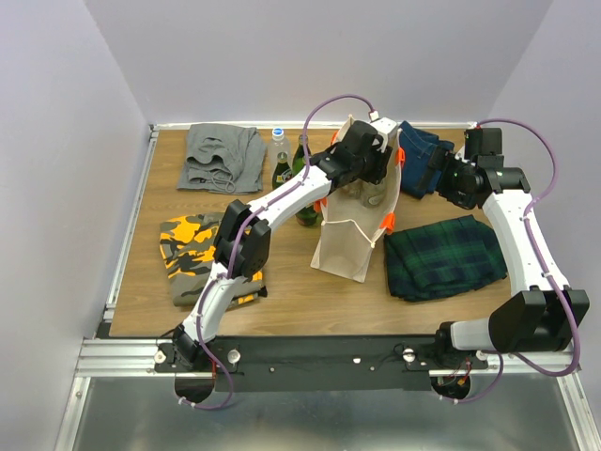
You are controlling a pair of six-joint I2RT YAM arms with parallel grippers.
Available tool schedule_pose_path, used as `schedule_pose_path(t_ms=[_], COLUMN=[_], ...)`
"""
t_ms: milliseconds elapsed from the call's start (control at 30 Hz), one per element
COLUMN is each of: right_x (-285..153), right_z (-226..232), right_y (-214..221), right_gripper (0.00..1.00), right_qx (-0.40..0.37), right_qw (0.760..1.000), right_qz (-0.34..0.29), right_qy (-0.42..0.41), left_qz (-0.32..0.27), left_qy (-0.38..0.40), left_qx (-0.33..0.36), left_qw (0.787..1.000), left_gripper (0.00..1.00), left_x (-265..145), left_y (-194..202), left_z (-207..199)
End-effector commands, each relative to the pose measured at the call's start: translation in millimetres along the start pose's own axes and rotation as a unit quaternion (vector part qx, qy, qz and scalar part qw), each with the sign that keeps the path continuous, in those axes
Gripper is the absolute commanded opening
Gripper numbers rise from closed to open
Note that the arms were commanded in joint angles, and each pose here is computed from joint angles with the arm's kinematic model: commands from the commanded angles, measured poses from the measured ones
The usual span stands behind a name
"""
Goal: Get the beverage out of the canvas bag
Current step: Take out the drink from the canvas bag.
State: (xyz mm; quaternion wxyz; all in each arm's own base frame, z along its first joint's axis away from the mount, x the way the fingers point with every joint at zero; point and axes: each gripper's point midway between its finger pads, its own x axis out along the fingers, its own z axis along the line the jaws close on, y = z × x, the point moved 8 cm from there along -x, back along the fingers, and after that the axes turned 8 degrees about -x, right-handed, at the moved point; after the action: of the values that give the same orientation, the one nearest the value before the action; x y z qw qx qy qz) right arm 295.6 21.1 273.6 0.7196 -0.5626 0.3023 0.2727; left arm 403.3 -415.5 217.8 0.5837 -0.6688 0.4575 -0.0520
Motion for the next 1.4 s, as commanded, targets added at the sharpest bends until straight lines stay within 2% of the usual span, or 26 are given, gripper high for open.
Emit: schedule_pose_path(t_ms=[0,67,167,433,533,1000,1367], right_x=[0,-1,-1,0,0,0,-1], right_z=[-3,-2,-2,-3,-4,-3,-4], right_y=[0,-1,-1,1,2,2,3], right_gripper=[1.0,1.0,1.0,1.0,1.0,1.0,1.0], right_qx=[-0.009,-0.01,-0.01,-0.011,-0.009,-0.01,-0.008], right_qw=[1.0,1.0,1.0,1.0,1.0,1.0,1.0], right_qz=[0.002,0.001,0.001,0.002,0.003,0.004,0.004], right_qy=[0.011,0.009,0.009,0.01,0.011,0.01,0.01], left_qz=[0.0,0.001,0.001,0.003,0.004,-0.018,-0.018], left_qy=[-0.002,-0.003,-0.004,-0.007,-0.009,0.0,0.008], left_qx=[0.006,0.006,0.006,0.005,0.004,-0.002,-0.007], left_qw=[1.0,1.0,1.0,1.0,1.0,1.0,1.0], left_gripper=[0.49,0.43,0.42,0.61,0.65,0.66,0.62], left_x=[-1,-1,-1,0,1,2,7], left_y=[2,3,4,6,7,-5,-5], left_z=[-4,-3,-3,-1,-1,-5,-7])
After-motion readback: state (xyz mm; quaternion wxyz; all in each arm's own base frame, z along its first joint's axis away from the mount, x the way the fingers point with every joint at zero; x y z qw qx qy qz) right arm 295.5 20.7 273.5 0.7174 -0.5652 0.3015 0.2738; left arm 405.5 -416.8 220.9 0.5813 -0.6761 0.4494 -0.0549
